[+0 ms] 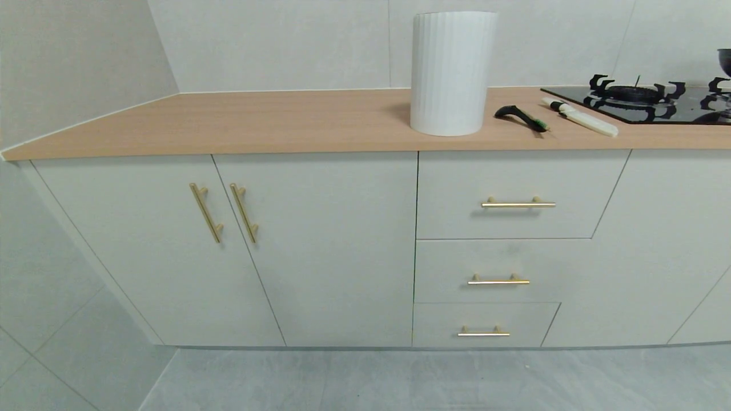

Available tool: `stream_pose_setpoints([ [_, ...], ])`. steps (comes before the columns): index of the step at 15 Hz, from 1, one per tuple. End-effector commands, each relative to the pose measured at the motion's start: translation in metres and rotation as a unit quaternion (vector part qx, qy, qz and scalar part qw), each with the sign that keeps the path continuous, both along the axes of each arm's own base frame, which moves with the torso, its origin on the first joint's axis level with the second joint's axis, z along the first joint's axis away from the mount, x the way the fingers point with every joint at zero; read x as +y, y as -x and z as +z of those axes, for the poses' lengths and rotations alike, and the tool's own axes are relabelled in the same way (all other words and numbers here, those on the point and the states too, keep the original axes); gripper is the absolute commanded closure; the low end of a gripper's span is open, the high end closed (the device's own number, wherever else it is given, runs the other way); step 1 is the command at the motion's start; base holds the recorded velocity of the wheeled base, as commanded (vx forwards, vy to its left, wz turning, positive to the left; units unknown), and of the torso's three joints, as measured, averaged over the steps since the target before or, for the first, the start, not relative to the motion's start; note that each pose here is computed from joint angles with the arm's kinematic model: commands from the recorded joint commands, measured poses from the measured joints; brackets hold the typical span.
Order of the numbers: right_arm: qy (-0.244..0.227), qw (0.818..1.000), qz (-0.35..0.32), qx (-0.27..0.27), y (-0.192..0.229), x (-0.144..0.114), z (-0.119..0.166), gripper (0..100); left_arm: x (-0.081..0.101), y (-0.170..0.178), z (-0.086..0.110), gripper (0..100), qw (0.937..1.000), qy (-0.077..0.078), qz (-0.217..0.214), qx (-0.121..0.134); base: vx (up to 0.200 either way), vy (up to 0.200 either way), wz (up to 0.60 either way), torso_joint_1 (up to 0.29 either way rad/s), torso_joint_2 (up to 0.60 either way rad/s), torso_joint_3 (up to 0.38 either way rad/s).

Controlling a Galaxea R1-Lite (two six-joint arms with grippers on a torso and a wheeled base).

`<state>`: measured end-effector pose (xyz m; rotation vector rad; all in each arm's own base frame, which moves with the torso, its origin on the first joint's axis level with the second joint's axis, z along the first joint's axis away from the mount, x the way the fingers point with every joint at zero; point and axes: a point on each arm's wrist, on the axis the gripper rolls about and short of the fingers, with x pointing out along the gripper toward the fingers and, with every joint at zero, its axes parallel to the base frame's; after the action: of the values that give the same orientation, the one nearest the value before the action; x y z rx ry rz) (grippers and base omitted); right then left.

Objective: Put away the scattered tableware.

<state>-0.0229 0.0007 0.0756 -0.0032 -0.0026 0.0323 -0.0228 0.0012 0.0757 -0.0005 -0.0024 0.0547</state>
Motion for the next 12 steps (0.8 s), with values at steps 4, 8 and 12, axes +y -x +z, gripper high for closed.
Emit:
stream_pose_setpoints([
  [4, 0.0, 1.0, 0.001, 0.001, -0.0001, 0.0, 0.0001, 0, 0.0, -0.0001, 0.0001, 0, 1.0, -0.001, 0.0, 0.0, 0.2, 0.0, 0.0, 0.0, 0.0, 0.005],
  [8, 0.0, 1.0, 0.001, 0.001, -0.0001, 0.0, 0.0001, 0, 0.0, -0.0001, 0.0001, 0, 1.0, 0.001, 0.0, 0.0, 0.05, 0.0, 0.0, 0.001, 0.0, 0.003],
  [12, 0.0, 1.0, 0.001, 0.001, -0.0001, 0.0, 0.0001, 0, 0.0, 0.0, 0.0001, 0, 1.0, 0.002, 0.0, 0.0, 0.0, 0.0, 0.0, 0.0, 0.0, 0.0],
])
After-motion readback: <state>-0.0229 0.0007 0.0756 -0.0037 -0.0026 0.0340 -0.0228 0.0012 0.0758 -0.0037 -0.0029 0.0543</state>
